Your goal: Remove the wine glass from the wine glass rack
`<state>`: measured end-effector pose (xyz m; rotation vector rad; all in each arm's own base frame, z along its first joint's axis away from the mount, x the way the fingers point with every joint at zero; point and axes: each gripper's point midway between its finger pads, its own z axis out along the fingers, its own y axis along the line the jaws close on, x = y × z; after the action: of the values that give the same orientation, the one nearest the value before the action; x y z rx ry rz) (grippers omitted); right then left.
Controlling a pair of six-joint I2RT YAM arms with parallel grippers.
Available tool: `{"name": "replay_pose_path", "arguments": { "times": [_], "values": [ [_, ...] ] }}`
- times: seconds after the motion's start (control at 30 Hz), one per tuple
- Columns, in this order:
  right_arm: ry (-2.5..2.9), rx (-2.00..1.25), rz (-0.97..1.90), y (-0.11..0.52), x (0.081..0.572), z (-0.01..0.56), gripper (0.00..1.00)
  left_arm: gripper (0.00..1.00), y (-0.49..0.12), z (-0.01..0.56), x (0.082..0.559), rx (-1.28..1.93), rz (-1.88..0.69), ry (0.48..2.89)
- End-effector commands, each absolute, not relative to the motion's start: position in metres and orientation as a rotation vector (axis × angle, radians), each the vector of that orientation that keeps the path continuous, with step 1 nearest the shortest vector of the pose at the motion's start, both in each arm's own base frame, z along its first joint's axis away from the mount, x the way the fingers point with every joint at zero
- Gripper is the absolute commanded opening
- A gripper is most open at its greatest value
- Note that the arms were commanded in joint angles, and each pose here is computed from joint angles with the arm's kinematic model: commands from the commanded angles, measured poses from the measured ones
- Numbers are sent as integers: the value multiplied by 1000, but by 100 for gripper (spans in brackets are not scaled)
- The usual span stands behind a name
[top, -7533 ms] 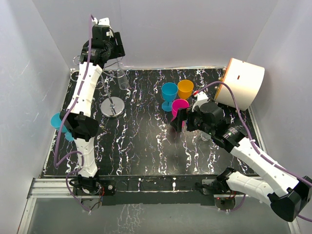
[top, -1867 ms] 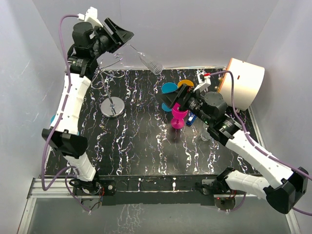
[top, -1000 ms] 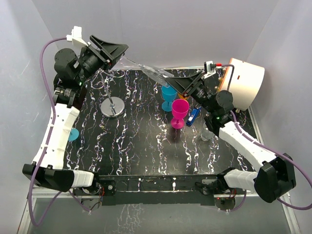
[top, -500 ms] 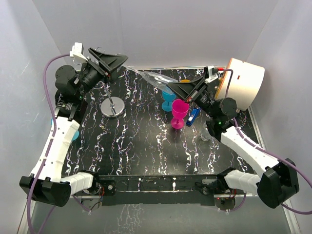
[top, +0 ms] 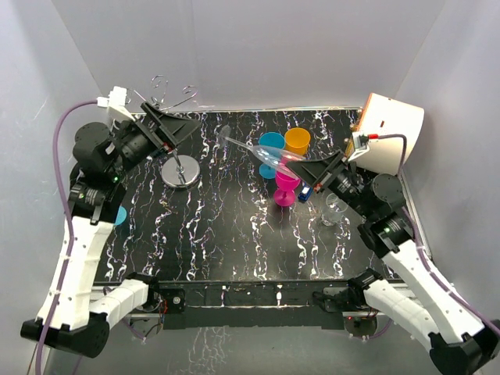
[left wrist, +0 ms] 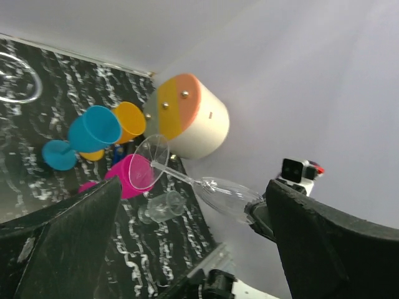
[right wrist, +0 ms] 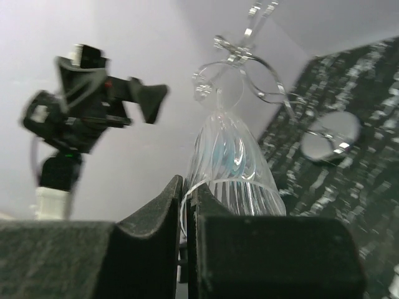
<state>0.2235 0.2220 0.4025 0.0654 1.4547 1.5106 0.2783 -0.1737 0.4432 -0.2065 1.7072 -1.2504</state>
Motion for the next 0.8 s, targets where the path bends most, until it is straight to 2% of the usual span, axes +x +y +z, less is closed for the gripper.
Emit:
{"name": "replay_pose_path", "arguments": {
  "times": [0.0,0.2,0.43,0.53,0.6,0.77],
  "values": [
    [1745,68,1121,190,224,331,0,99,-139,441,261,-179,-952,1719],
    [1952,-193,829,162,194,299,0,99,-104,439,253,-246,-752,1663],
    [2210,-545,956,183,150,258,0,99,-98,442,250,-266,-742,1618],
    [2376,-522,891,177,153,231,0,99,-99,437,252,-271,-742,1632],
    [2463,-441,732,162,167,220,0,99,-99,435,251,-275,-742,1638],
    [2524,-213,397,128,202,232,0,99,-99,429,250,-283,-746,1651]
  ]
}}
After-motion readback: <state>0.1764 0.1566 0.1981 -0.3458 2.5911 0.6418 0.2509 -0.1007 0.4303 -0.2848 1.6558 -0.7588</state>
